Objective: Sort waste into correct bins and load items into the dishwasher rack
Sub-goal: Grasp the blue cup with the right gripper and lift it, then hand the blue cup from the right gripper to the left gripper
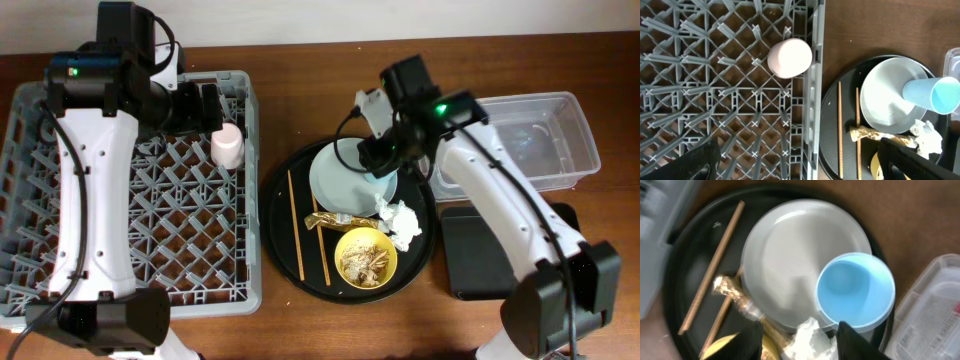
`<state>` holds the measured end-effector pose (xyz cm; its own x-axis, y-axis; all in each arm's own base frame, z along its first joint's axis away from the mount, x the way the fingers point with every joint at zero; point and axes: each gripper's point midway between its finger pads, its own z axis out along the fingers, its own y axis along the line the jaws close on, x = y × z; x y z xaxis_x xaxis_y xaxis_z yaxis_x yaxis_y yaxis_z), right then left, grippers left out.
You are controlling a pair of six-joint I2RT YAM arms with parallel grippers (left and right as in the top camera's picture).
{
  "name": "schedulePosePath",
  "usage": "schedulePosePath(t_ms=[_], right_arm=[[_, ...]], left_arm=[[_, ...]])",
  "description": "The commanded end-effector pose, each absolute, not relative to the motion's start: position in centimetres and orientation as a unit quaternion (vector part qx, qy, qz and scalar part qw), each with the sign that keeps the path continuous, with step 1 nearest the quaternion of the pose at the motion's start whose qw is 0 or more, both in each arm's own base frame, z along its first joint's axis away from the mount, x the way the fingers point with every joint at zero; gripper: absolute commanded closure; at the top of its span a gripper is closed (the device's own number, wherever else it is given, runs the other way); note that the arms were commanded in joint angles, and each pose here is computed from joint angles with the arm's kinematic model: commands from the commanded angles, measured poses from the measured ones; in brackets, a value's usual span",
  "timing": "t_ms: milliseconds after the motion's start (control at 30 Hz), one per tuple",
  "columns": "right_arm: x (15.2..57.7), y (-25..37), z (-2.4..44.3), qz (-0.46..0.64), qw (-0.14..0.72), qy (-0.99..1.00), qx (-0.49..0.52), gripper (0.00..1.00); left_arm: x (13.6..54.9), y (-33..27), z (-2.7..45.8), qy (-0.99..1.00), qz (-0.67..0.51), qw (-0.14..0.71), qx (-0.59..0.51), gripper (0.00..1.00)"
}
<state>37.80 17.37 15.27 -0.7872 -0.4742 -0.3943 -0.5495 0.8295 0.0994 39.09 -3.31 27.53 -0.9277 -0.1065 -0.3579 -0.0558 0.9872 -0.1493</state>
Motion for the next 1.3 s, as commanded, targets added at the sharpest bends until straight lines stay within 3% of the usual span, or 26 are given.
schedulePosePath(t_ms=[0, 133, 267, 400, 500, 667, 800, 867, 1067, 1267], right_arm=[[37.7, 16.9, 11.0, 0.091, 0.177, 0.943, -0.267, 0.51], [38.0, 17.0, 7.9, 0.093, 0.201, 0.938, -0.267, 0.52], [38.2, 17.1, 7.1, 0.094, 0.213, 0.935, -0.268, 0.64], [38.9, 17.4, 7.9, 0.095, 0.228, 0.931, -0.268, 0.96], [39.5, 17.7, 10.4, 0.101, 0.245, 0.927, -0.265, 0.96], [38.9, 20.3, 23.0, 0.187, 0.316, 0.889, -0.272, 0.96], [35.2, 22.5, 33.8, 0.31, 0.366, 0.831, -0.282, 0.96], [33.6, 22.5, 37.6, 0.349, 0.389, 0.803, -0.286, 0.96], [30.2, 22.9, 42.3, 0.456, 0.395, 0.725, -0.333, 0.96], [29.4, 24.3, 42.4, 0.519, 0.358, 0.684, -0.365, 0.96]], left_arm=[[39.3, -3.2, 27.5, 0.979, -0.07, 0.188, -0.044, 0.01], [39.3, -3.2, 27.5, 0.979, -0.07, 0.187, -0.044, 0.01], [39.3, -3.2, 27.5, 0.979, -0.07, 0.187, -0.044, 0.01], [39.3, -3.2, 27.5, 0.979, -0.07, 0.187, -0.044, 0.01], [39.3, -3.2, 27.5, 0.979, -0.07, 0.187, -0.044, 0.01], [39.1, -6.2, 28.2, 0.971, -0.151, 0.187, 0.006, 0.01], [36.3, -14.1, 33.6, 0.855, -0.408, 0.228, 0.225, 0.01], [34.1, -15.8, 37.1, 0.773, -0.509, 0.256, 0.28, 0.01], [32.1, -16.9, 40.5, 0.689, -0.588, 0.289, 0.312, 0.01], [31.0, -18.8, 41.8, 0.648, -0.613, 0.296, 0.342, 0.01]])
